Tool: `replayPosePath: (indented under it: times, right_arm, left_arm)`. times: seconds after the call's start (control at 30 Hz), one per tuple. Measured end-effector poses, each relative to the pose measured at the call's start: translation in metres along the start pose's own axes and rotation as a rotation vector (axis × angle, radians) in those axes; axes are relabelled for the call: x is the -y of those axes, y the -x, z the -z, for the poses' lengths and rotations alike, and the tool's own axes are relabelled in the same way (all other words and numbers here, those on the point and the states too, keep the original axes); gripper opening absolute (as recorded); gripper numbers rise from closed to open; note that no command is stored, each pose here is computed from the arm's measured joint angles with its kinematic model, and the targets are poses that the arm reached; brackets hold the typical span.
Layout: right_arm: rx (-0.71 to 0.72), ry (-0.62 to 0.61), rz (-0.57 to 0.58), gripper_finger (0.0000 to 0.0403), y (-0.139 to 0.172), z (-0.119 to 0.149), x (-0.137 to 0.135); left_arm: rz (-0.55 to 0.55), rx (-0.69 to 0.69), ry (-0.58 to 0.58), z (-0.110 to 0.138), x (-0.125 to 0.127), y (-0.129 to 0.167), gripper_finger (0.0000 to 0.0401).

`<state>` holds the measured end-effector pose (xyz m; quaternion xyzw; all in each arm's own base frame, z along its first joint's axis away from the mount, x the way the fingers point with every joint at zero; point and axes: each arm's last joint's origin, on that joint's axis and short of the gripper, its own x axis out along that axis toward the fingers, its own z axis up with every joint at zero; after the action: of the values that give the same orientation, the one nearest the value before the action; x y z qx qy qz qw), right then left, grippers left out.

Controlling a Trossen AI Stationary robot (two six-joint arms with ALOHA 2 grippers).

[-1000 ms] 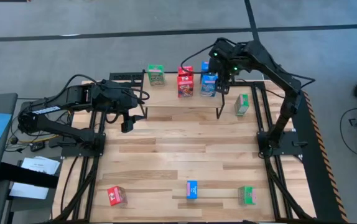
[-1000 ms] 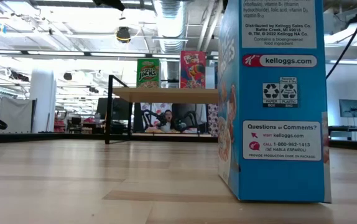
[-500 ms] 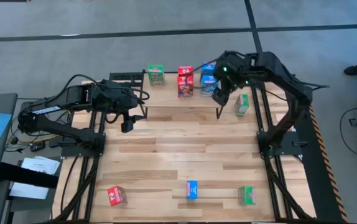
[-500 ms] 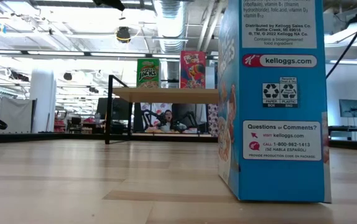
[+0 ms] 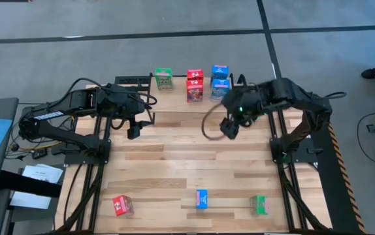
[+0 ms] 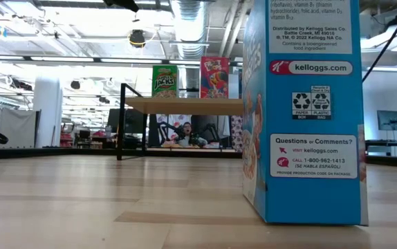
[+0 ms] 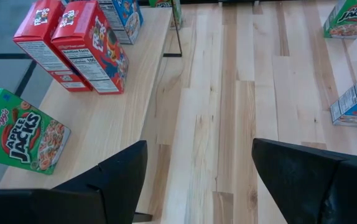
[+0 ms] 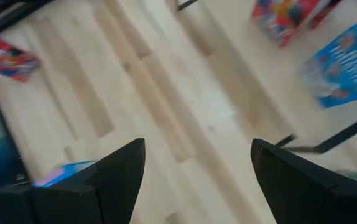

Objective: Stack cereal on shelf
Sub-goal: Put the bottom green cereal box on the shelf aligned with the other green cereal box

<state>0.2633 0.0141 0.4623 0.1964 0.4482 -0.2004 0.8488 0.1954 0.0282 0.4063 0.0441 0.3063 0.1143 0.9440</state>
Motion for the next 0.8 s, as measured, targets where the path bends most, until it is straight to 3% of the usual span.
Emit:
replayPosePath:
  times: [0.2,0.37,0.47,0.8]
  right_arm:
    - [-0.032,-0.082,-0.071,0.0317,0.007,0.023,-0.031]
    - [-0.076,-0.164,-0.114,0.0317,0.012,0.044,-0.055]
    - [-0.107,-0.228,-0.131,0.0317,0.014,0.057,-0.07]
    - [-0.24,-0.402,-0.082,0.0317,0.006,0.115,-0.117]
  left_arm:
    - [0.0,0.0,-0.011,0.0,0.0,0.0,0.0279]
    - [-0.001,-0.001,-0.191,0.0,0.0,0.0,0.0279]
    - [-0.001,0.0,-0.24,0.0,0.0,0.0,0.0279]
    - [0.0,0.0,-0.181,0.0,0.0,0.0,0.0279]
